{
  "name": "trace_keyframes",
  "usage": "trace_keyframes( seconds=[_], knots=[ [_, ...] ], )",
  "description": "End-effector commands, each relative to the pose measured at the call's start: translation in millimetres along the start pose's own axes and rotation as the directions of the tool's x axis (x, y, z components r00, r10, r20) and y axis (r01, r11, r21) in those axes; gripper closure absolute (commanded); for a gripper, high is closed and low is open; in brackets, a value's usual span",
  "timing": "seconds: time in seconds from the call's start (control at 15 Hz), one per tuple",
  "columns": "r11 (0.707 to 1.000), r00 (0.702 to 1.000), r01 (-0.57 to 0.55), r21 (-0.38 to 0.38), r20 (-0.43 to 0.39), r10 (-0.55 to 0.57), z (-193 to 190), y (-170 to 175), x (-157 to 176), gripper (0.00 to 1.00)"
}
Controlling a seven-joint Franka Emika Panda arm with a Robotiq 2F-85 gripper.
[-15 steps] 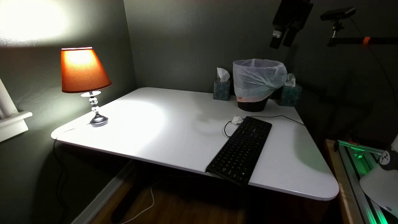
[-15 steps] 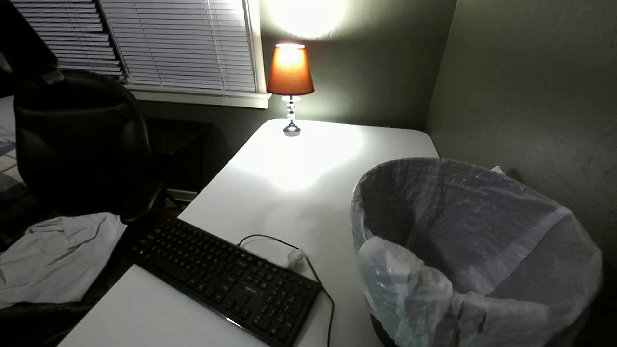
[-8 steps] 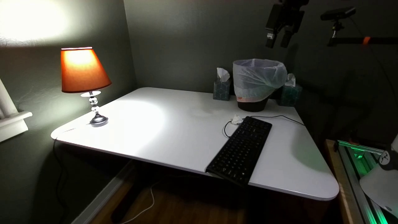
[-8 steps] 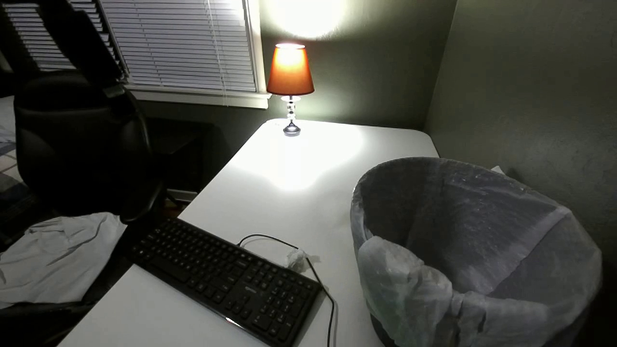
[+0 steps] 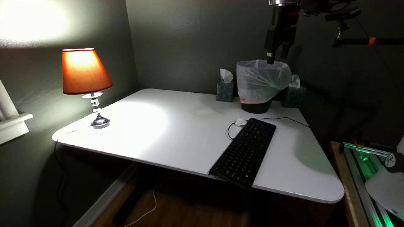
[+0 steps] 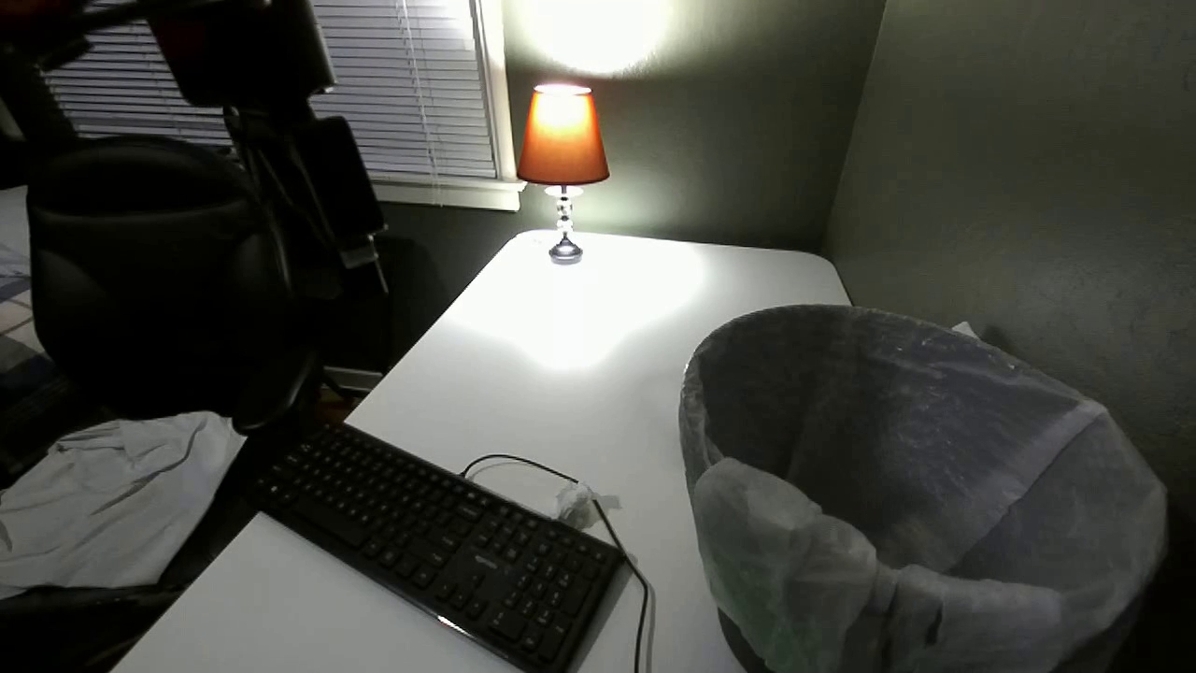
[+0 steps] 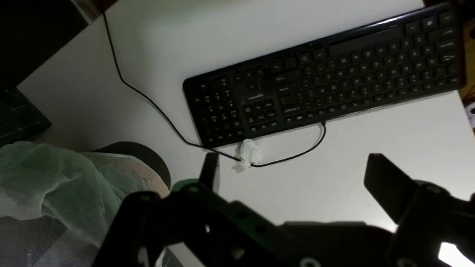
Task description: Pick up the white tissue and put it in the black bin
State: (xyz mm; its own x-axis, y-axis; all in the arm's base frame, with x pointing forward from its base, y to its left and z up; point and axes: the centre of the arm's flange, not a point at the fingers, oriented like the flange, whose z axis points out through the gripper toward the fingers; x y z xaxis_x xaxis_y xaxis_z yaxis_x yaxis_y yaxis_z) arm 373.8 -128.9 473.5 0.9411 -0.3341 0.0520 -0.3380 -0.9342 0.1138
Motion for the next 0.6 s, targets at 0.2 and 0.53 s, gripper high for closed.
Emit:
trace_keyframes(
  seconds=[0.2, 0.53],
  knots=[
    [0.997, 0.998, 0.064, -0.032, -0.005, -0.064, 26, 14, 21, 0.0],
    [0.996, 0.996, 0.087, -0.028, 0.003, -0.087, 37, 18, 29, 0.0]
  ],
)
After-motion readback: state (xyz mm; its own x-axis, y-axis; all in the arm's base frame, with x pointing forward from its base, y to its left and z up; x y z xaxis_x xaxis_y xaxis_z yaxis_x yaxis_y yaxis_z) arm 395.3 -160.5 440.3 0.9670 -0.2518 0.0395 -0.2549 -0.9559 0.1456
